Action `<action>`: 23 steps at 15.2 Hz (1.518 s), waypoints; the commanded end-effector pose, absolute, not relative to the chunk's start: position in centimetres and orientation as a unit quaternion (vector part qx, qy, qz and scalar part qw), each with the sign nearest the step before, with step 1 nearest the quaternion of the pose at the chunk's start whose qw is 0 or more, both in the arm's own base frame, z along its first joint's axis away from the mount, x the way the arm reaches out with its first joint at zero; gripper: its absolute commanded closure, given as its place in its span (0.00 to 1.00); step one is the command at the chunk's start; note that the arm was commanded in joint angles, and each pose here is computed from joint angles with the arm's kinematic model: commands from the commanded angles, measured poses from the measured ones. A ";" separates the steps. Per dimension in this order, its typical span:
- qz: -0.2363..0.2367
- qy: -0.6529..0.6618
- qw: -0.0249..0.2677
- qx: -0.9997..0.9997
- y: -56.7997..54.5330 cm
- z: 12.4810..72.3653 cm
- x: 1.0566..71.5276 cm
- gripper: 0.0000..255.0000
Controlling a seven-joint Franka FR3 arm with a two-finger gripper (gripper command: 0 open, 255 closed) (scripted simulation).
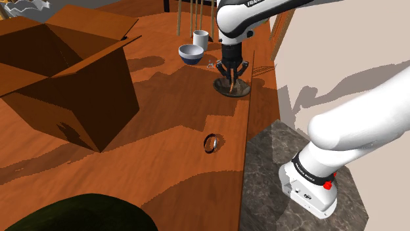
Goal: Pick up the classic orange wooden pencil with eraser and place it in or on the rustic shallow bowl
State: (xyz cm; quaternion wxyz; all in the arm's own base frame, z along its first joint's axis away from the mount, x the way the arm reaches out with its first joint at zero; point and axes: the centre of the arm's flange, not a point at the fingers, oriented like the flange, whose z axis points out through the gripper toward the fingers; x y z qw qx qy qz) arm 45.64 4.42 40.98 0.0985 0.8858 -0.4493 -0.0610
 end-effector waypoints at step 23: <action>-0.061 -0.449 0.098 0.886 5.1 43.9 46.6 0.00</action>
